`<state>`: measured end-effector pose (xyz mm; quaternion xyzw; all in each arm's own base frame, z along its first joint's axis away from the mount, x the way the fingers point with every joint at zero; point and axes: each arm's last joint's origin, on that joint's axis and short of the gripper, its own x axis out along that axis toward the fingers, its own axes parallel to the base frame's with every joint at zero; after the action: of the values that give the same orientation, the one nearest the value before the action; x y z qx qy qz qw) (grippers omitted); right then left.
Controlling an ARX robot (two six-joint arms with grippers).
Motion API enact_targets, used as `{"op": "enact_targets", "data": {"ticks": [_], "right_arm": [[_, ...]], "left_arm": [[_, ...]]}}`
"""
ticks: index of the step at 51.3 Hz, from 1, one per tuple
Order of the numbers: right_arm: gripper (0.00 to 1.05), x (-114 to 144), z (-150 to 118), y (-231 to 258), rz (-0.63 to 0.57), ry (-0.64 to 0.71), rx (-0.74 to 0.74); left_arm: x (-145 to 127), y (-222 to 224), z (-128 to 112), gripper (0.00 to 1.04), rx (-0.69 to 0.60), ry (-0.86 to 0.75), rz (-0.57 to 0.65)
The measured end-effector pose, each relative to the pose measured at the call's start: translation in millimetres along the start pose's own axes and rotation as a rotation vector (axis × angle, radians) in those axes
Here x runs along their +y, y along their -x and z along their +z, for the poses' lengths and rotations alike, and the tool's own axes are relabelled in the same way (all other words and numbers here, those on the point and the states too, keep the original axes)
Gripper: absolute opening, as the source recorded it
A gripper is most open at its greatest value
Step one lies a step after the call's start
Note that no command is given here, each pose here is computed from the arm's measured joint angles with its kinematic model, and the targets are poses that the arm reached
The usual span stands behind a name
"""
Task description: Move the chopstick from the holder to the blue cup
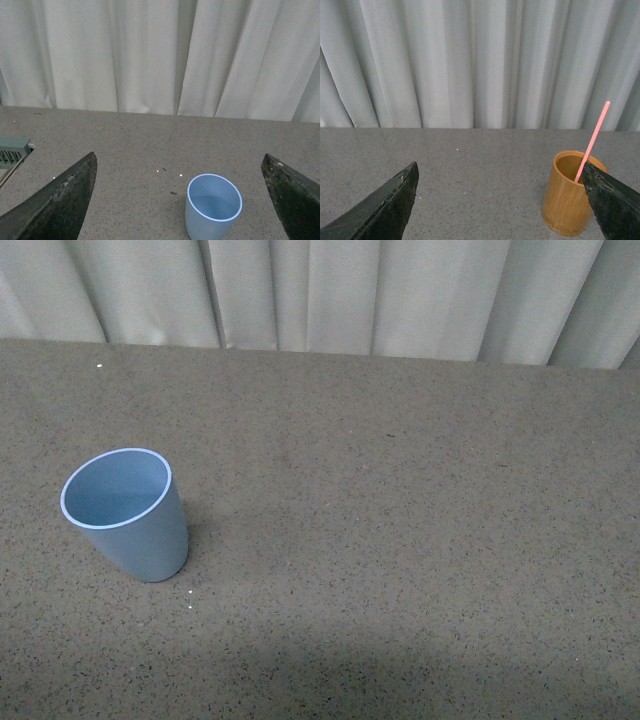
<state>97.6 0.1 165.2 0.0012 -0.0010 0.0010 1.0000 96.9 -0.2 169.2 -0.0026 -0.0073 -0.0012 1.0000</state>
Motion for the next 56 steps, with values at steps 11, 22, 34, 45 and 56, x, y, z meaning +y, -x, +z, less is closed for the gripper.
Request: {"op": "enact_targets", "data": {"ticks": [11,22,34,45,56], "right_arm": [[0.95,0.0,0.0,0.0,0.0,0.0,0.0],[0.95,0.0,0.0,0.0,0.0,0.0,0.0],[0.95,0.0,0.0,0.0,0.0,0.0,0.0],[0.95,0.0,0.0,0.0,0.0,0.0,0.0],[0.95,0.0,0.0,0.0,0.002,0.0,0.0]], "left_arm": [[0.0,0.0,0.0,0.98,0.0,0.0,0.0],[0.0,0.0,0.0,0.98,0.0,0.0,0.0],[0.0,0.0,0.0,0.98,0.0,0.0,0.0],[0.0,0.0,0.0,0.98,0.0,0.0,0.0],[2.7,-3.0,-2.5,0.98,0.348,0.284,-0.227]]}}
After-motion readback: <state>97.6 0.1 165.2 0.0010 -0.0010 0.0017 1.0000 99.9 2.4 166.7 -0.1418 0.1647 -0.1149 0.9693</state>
